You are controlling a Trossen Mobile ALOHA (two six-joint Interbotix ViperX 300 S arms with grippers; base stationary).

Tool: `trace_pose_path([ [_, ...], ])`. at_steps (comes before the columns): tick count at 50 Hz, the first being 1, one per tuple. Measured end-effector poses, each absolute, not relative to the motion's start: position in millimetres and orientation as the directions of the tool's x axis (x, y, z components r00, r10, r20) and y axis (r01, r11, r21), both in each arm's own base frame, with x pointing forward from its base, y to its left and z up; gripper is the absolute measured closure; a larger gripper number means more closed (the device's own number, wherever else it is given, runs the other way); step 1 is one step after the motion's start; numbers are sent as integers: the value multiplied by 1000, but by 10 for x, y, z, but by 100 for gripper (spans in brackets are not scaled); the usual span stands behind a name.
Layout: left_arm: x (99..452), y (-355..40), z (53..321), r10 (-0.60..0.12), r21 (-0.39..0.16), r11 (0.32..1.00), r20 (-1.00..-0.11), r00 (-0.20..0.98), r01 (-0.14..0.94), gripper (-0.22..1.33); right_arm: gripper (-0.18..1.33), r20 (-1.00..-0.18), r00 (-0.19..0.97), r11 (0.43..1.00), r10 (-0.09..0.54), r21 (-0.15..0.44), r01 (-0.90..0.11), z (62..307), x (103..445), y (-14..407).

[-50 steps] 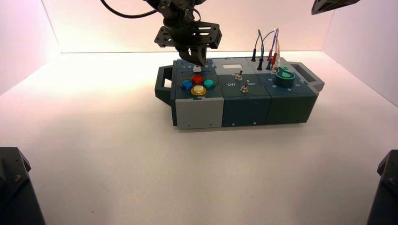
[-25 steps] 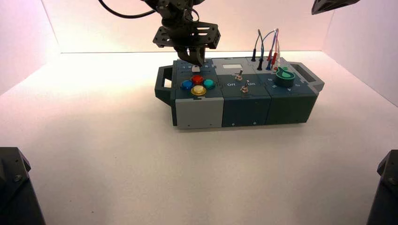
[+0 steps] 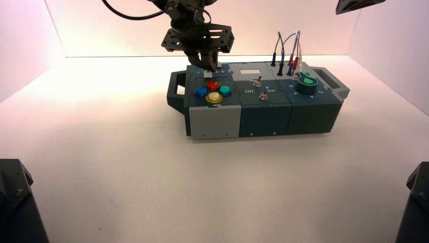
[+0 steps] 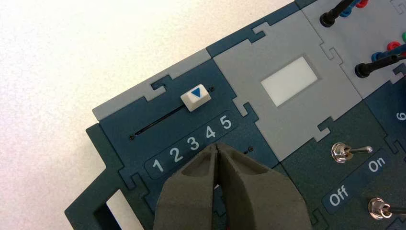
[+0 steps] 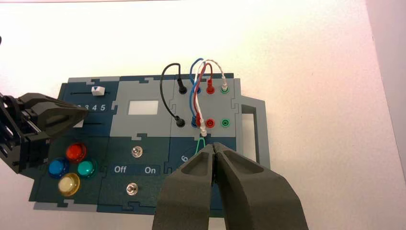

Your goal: Move the bottom slider to position 2.

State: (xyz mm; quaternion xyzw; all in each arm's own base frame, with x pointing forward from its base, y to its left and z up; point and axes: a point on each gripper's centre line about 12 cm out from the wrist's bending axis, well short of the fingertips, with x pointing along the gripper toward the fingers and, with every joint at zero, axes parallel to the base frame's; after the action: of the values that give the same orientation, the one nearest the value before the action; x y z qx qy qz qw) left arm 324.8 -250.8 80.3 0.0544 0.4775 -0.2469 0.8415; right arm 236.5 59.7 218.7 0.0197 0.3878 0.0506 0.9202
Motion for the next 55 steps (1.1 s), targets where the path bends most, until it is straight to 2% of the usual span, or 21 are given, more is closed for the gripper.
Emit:
trace_pose_path([
  [55,3258,-2481,799,-362,-143,875,-827,430,462,128,129,-712,694,994,109,76,-78,2186,2372,599],
])
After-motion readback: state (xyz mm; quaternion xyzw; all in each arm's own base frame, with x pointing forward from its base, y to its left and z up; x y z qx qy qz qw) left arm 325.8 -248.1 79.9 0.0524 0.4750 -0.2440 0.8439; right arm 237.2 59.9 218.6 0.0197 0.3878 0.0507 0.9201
